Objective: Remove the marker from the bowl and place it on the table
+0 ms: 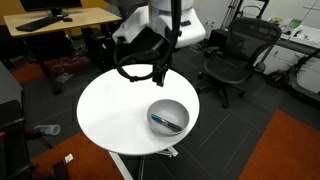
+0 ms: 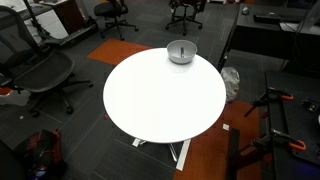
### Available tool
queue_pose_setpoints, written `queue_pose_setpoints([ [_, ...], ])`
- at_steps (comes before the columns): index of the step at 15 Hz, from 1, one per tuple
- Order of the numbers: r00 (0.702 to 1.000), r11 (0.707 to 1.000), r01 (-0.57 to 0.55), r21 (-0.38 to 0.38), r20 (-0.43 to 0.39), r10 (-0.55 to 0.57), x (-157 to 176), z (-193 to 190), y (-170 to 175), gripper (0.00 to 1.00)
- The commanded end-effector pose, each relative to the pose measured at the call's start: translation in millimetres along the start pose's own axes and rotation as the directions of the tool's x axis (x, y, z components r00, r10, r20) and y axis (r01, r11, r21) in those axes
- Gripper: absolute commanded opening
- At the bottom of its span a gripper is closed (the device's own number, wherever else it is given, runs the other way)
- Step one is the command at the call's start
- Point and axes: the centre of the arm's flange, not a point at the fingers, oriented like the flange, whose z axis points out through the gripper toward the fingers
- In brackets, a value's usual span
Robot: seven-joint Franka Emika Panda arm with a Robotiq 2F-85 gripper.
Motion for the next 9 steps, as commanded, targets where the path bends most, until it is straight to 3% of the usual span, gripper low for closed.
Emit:
queue_pose_setpoints([
  [1, 0.997, 0.997, -0.071, 0.008, 0.035, 0.071, 15, 25, -2, 1.00],
  [9, 0.988, 0.987, -0.151, -0.057, 0.029, 0.153, 33, 78, 19, 1.00],
])
